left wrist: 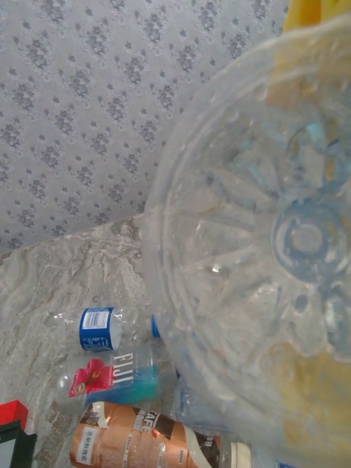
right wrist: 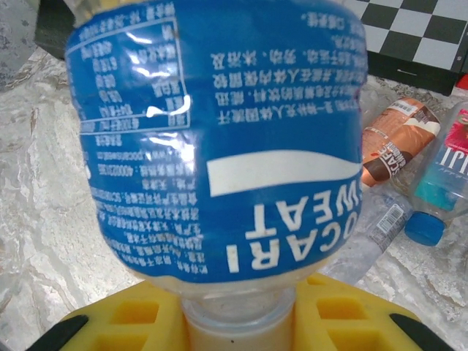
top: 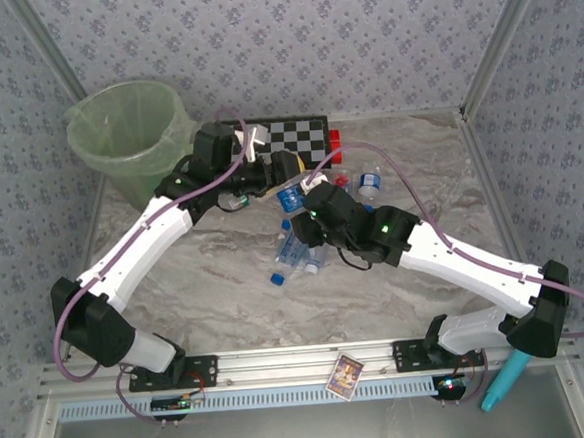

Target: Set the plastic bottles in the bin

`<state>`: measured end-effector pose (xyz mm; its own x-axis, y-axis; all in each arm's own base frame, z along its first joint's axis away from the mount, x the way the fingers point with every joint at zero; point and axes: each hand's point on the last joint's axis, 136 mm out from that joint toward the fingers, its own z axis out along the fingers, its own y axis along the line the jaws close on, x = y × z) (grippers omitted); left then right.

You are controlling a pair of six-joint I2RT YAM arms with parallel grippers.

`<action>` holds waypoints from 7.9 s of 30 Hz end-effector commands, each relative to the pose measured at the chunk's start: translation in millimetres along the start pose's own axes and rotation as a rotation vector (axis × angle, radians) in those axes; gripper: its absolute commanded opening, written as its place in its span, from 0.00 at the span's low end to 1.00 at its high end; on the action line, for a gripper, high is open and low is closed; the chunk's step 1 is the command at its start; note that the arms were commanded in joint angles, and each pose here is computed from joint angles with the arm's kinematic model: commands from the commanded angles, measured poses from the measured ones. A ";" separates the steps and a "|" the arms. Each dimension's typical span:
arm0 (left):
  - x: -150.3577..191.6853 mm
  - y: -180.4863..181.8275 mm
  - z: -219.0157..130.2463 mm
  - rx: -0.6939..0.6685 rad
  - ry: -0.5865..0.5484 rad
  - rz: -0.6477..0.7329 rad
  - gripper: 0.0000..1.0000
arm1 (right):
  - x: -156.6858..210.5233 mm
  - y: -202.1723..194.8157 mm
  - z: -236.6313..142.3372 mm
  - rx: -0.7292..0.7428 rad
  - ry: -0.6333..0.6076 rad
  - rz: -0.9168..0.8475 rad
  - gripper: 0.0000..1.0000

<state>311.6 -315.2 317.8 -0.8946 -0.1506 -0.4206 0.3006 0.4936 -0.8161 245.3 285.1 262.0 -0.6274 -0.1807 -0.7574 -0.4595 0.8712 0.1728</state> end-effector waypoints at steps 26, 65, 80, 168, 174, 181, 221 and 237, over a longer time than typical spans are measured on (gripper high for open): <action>-88.2 12.2 -81.3 -0.227 -0.193 0.058 0.63 | -16.5 -47.4 -35.6 0.028 -0.189 0.113 0.99; -244.8 121.8 -351.0 -1.239 -0.868 0.175 0.63 | -57.9 -78.2 -23.2 -0.096 -0.253 0.172 1.00; -257.4 211.1 -363.3 -1.339 -0.814 0.041 0.65 | -56.9 -86.2 -27.9 -0.069 -0.271 0.201 1.00; 115.8 171.5 38.0 -0.656 0.301 0.256 0.81 | 42.1 -90.8 -26.7 0.216 -0.076 0.361 1.00; 122.4 180.0 64.0 -0.665 0.454 0.282 0.77 | 52.5 -105.3 -43.2 0.247 -0.091 0.381 1.00; 122.3 196.6 75.8 -0.737 0.578 0.333 0.76 | 59.4 -117.0 -53.9 0.269 -0.105 0.399 1.00; 67.4 139.5 26.3 -0.751 0.368 0.333 0.52 | 26.1 -112.6 -46.9 0.191 -0.166 0.396 0.99; -98.4 72.7 -135.8 -0.638 -0.291 0.112 0.52 | -3.8 -91.5 -35.0 0.120 -0.169 0.341 1.00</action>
<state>377.1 -165.5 305.7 -0.7891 -0.1395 -0.5983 0.0772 0.9436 -0.3219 263.5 185.8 255.7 -0.6342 0.1914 -0.7491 -0.1330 0.9274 0.3496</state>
